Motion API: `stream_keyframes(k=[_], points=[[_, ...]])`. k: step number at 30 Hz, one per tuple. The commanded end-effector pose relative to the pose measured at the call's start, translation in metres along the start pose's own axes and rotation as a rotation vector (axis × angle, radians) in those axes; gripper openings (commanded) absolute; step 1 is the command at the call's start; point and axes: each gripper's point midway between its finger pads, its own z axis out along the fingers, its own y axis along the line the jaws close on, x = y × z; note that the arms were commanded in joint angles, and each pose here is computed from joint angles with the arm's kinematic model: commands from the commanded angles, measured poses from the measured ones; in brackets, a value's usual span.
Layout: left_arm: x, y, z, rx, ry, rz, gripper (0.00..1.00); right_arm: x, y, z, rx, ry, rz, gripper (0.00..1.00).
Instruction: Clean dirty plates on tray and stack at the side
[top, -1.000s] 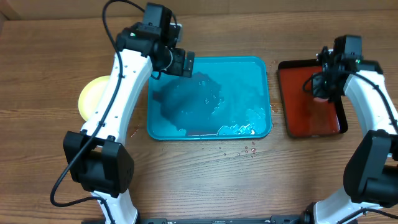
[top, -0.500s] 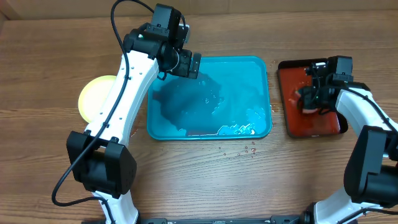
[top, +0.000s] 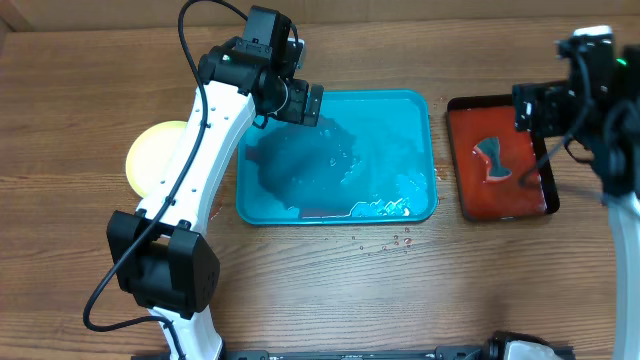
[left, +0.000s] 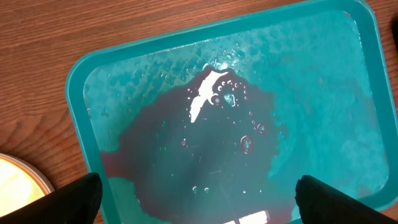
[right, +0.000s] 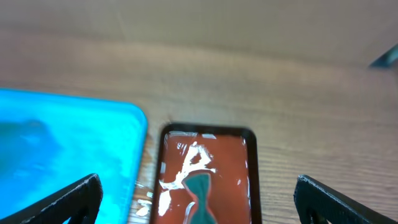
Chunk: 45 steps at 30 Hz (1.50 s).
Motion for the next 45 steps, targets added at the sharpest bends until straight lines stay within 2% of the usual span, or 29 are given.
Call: stream_keyframes(k=[1,5,9,11,16,24,32,36,45], points=[[-0.004,0.0,-0.003,-0.003,-0.014,0.022,1.0,-0.02,0.013,-0.064,-0.013,-0.143,0.11,1.0],[-0.004,0.0,-0.003,-0.003,-0.014,0.022,1.0,-0.021,0.025,-0.134,-0.018,-0.276,0.252,1.0],[-0.004,0.0,-0.003,-0.003,-0.014,0.022,1.0,-0.019,0.031,-0.173,-0.009,-0.366,0.236,1.0],[-0.004,0.0,-0.003,-0.003,-0.014,0.022,1.0,-0.004,0.034,-0.175,-0.008,-0.322,0.246,1.0],[-0.004,0.002,-0.003,-0.004,-0.014,0.02,1.0,0.012,0.036,-0.169,-0.007,-0.25,0.253,1.0],[-0.004,0.002,-0.003,-0.005,-0.014,0.019,1.0,0.01,0.035,-0.156,-0.015,-0.274,0.248,1.0],[-0.004,0.002,-0.003,-0.005,-0.014,0.02,1.0,0.029,0.053,-0.11,-0.092,-0.457,0.175,1.0],[-0.004,0.002,-0.003,-0.005,-0.014,0.019,1.0,0.061,0.067,-0.086,-0.128,-0.584,0.135,1.0],[-0.004,0.002,-0.003,-0.005,-0.014,0.019,1.0,0.122,0.082,-0.057,-0.172,-0.722,0.12,1.0]])
